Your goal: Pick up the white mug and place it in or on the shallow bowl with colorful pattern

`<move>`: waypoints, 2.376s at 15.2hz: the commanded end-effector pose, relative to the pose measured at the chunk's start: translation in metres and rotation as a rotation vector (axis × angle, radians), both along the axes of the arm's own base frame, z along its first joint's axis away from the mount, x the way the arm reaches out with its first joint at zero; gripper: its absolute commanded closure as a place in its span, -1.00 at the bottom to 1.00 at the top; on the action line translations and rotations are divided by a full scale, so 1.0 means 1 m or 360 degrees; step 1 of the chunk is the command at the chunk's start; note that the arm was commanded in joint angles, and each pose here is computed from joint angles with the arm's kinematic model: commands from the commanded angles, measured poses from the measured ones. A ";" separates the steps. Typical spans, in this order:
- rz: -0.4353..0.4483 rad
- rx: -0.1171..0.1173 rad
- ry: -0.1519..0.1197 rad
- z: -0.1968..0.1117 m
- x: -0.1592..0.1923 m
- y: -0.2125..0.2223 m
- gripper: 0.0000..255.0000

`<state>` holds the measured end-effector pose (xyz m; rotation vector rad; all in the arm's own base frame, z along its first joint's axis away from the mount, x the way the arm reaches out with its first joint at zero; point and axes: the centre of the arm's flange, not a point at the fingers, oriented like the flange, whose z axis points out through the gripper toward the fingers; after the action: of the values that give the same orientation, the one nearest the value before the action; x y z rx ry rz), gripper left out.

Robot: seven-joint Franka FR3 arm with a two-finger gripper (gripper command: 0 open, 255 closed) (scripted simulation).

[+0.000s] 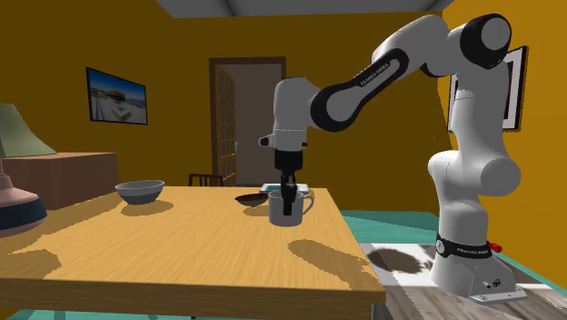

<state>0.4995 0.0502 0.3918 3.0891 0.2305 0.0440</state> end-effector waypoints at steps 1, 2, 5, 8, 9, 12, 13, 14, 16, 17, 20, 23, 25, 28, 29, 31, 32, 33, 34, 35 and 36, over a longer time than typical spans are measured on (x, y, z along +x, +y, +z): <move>0.0000 0.0000 0.0001 0.011 0.000 0.000 1.00; 0.0000 0.0000 0.0001 0.016 0.000 0.000 1.00; 0.0000 0.0000 0.0001 0.032 0.000 0.000 1.00; 0.0000 0.0000 0.0001 0.048 0.000 0.000 1.00; 0.0000 0.0000 0.0001 0.053 0.000 0.000 1.00; 0.0000 0.0000 0.0001 0.069 0.000 0.000 1.00; 0.0000 0.0000 0.0001 0.069 0.006 -0.012 1.00; 0.0000 0.0000 0.0001 0.070 0.011 -0.024 1.00; 0.0000 0.0000 0.0001 0.071 0.021 -0.048 1.00; 0.0000 0.0000 0.0001 0.072 0.027 -0.060 1.00; 0.0000 0.0000 0.0001 0.074 0.042 -0.097 1.00; 0.0000 0.0000 0.0001 0.075 0.058 -0.133 1.00; 0.0000 0.0000 0.0001 0.076 0.068 -0.157 1.00; 0.0000 0.0000 0.0001 0.078 0.084 -0.194 1.00; 0.0000 0.0000 0.0001 0.079 0.089 -0.206 1.00; 0.0000 0.0000 0.0001 0.080 0.100 -0.230 1.00; 0.0000 0.0000 0.0001 0.080 0.105 -0.242 1.00; 0.0000 0.0000 0.0001 0.081 0.110 -0.254 1.00; 0.0000 0.0000 0.0001 0.082 0.115 -0.266 1.00; 0.0000 0.0000 0.0001 0.082 0.121 -0.278 1.00; 0.0000 0.0000 0.0001 0.083 0.126 -0.290 1.00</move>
<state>0.6175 -0.2242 0.4760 3.0897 0.2284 0.0421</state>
